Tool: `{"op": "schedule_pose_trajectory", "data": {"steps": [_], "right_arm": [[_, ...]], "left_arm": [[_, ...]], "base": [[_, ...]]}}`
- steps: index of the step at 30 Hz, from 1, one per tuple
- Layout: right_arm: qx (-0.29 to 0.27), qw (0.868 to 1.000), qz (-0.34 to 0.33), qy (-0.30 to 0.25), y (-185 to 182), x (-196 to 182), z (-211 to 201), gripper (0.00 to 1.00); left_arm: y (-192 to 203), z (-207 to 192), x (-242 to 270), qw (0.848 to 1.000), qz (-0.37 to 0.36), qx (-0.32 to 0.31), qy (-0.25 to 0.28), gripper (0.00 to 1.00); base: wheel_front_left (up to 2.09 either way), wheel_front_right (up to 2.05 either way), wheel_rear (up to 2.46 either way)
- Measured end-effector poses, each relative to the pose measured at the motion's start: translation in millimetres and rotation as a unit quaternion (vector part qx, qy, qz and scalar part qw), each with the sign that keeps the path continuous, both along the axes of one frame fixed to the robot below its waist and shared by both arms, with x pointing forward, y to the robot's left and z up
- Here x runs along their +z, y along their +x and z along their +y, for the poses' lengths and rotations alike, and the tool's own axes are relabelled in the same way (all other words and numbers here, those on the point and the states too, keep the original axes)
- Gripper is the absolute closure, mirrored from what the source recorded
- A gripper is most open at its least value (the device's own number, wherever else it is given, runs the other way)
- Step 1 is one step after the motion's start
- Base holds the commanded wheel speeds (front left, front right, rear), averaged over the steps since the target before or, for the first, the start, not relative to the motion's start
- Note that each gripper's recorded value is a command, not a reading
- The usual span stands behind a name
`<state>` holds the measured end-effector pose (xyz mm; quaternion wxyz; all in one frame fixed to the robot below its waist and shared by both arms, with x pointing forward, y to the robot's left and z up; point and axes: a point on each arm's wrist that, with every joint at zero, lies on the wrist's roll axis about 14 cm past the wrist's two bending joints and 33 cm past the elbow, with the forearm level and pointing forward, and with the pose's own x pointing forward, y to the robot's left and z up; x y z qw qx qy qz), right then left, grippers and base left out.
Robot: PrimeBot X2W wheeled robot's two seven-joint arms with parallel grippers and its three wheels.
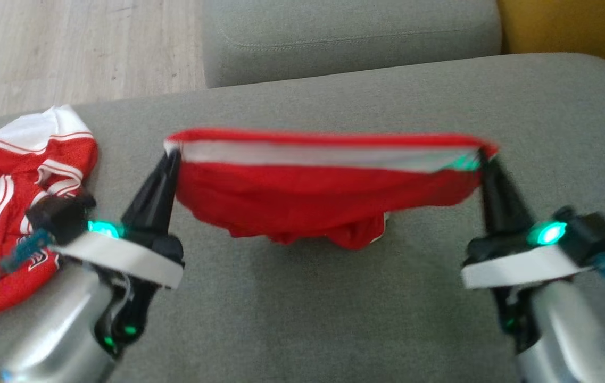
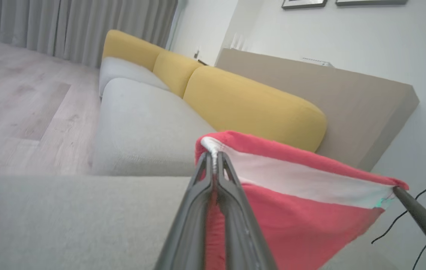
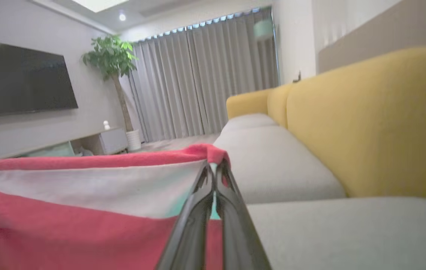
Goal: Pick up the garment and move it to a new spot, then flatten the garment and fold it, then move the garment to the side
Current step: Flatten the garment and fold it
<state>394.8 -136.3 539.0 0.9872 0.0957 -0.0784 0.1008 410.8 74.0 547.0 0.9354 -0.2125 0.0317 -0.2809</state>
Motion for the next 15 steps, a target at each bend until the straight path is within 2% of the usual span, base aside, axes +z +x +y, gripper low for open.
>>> {"op": "schedule_pose_trajectory", "data": {"steps": [6,9,10,15], "right_arm": [[-0.023,0.994,-0.1,-0.036,24,70,-35,1.0],[-0.03,0.988,-0.141,-0.059,55,109,-52,1.0],[-0.035,0.985,-0.152,-0.078,77,127,-63,1.0],[-0.057,0.979,-0.171,-0.1,121,158,-88,1.0]], "left_arm": [[21,-24,81,0.993,-0.107,-0.052,0.027,1.0],[41,-38,115,0.982,-0.16,-0.065,0.078,1.0],[57,-46,129,0.976,-0.183,-0.063,0.102,1.0],[98,-78,142,0.963,-0.219,-0.067,0.144,1.0]], "base": [[0.0,0.0,0.0],[0.0,0.0,0.0],[0.0,0.0,0.0],[0.0,0.0,0.0]]}}
